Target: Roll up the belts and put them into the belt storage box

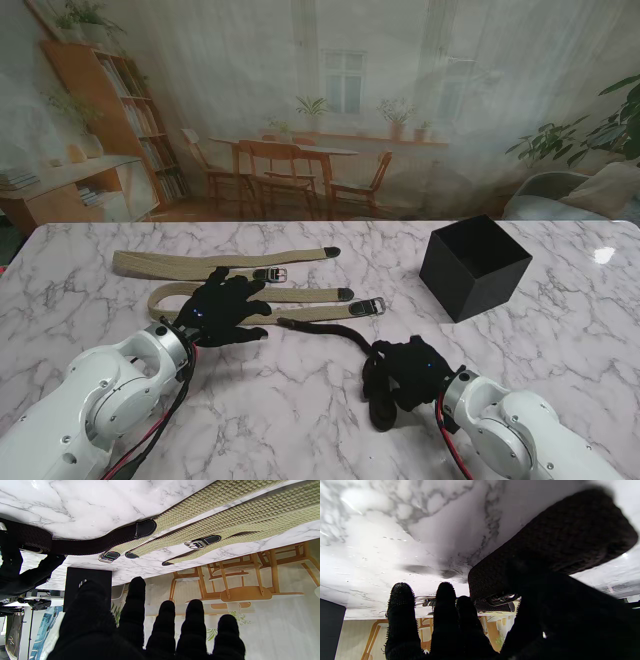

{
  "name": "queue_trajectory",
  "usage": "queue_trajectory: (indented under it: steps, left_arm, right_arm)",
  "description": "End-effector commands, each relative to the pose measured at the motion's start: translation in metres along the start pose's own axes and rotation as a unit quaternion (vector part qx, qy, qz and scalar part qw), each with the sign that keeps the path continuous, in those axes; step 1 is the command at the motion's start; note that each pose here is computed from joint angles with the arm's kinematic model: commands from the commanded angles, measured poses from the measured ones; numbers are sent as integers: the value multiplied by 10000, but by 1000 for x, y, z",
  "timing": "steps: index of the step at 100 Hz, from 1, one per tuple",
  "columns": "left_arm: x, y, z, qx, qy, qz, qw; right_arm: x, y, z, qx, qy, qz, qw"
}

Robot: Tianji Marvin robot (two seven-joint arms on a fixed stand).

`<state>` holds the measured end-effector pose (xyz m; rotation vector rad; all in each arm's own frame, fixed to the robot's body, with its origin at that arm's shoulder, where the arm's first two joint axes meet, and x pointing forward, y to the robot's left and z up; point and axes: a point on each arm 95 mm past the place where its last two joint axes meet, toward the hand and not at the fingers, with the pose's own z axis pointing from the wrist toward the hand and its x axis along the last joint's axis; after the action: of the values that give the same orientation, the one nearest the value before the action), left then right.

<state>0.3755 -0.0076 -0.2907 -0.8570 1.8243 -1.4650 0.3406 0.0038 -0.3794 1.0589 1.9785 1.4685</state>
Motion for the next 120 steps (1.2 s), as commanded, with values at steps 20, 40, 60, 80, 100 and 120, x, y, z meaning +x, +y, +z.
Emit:
queue_trajectory:
  steps: [20, 40, 60, 80, 100, 120]
  left_arm:
    - [1, 2, 0, -79, 19, -8, 10000]
    - [1, 2, 0, -80, 20, -8, 10000]
    - [2, 2, 1, -78, 25, -7, 10000]
    - [2, 2, 1, -77, 23, -14, 10000]
    - [2, 2, 1, -88, 25, -18, 10000]
    - [2, 2, 1, -94, 25, -19, 10000]
  right_arm:
    - [-2, -8, -7, -8, -324, 50, 9995]
    - [-5, -1, -12, -131, -462, -24, 9988]
    - [-9, 5, -14, -157, -497, -176, 9985]
    - [-14, 6, -14, -81, -562, -212, 9982]
    - [-17, -6, -9, 23, -610, -116, 9981]
    - [-17, -9, -5, -197, -538, 43, 9983]
